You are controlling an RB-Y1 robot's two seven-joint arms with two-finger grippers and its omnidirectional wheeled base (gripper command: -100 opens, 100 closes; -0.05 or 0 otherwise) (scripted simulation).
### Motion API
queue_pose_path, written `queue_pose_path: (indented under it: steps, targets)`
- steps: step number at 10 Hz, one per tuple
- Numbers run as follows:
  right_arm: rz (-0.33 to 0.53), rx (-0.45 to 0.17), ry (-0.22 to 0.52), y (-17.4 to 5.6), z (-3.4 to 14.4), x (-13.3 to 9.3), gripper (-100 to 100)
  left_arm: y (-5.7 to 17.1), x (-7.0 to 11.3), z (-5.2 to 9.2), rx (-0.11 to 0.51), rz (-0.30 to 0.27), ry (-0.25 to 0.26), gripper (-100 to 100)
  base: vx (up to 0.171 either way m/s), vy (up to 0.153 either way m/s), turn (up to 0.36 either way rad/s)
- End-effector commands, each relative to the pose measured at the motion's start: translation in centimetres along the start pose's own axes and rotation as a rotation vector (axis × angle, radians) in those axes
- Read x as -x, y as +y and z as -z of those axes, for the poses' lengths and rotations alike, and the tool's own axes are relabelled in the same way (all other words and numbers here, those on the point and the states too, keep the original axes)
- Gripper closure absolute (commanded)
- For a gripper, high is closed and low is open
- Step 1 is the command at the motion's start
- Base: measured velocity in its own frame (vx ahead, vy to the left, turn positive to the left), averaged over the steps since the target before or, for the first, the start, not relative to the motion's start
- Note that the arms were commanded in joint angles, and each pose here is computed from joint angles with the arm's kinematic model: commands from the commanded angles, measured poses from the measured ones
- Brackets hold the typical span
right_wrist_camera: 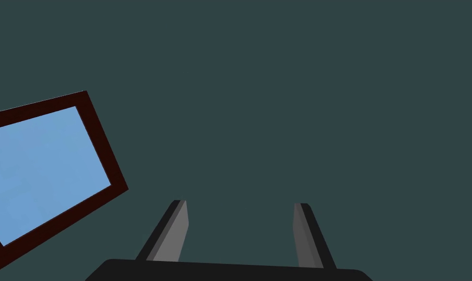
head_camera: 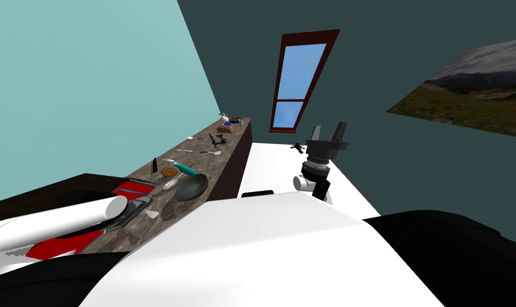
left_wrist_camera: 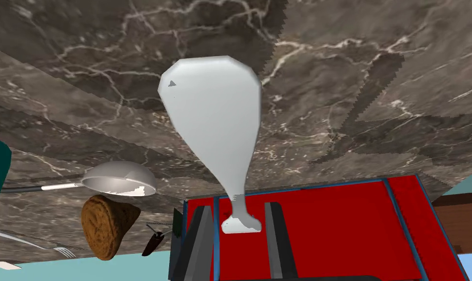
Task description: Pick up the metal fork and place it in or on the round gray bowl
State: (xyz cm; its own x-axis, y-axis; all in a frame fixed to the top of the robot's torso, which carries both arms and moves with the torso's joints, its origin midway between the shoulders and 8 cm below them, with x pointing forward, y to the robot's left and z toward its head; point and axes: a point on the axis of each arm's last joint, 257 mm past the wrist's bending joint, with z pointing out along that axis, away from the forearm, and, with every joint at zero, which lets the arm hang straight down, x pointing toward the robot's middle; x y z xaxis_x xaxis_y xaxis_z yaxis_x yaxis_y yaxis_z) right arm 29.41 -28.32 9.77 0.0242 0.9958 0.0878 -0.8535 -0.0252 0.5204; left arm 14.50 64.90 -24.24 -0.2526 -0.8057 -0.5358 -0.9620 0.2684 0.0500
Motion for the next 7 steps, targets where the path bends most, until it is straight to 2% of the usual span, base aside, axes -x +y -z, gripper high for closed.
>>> queue_pose_path:
  steps: [1, 5, 7]
  targets:
    - [0.000, 0.000, 0.000, 0.0, 0.0, 0.0, 0, -1.2, 1.4, 0.4, -0.032, -0.011, -0.047, 100, 0.041, -0.172, 0.002]
    - [0.000, 0.000, 0.000, 0.0, 0.0, 0.0, 0, -4.2, 3.2, 1.2, -0.114, -0.056, -0.134, 100, 0.030, -0.186, -0.002]
    - [0.000, 0.000, 0.000, 0.0, 0.0, 0.0, 0, -5.2, 3.6, 1.5, -0.141, -0.071, -0.157, 100, 0.006, -0.148, -0.007]
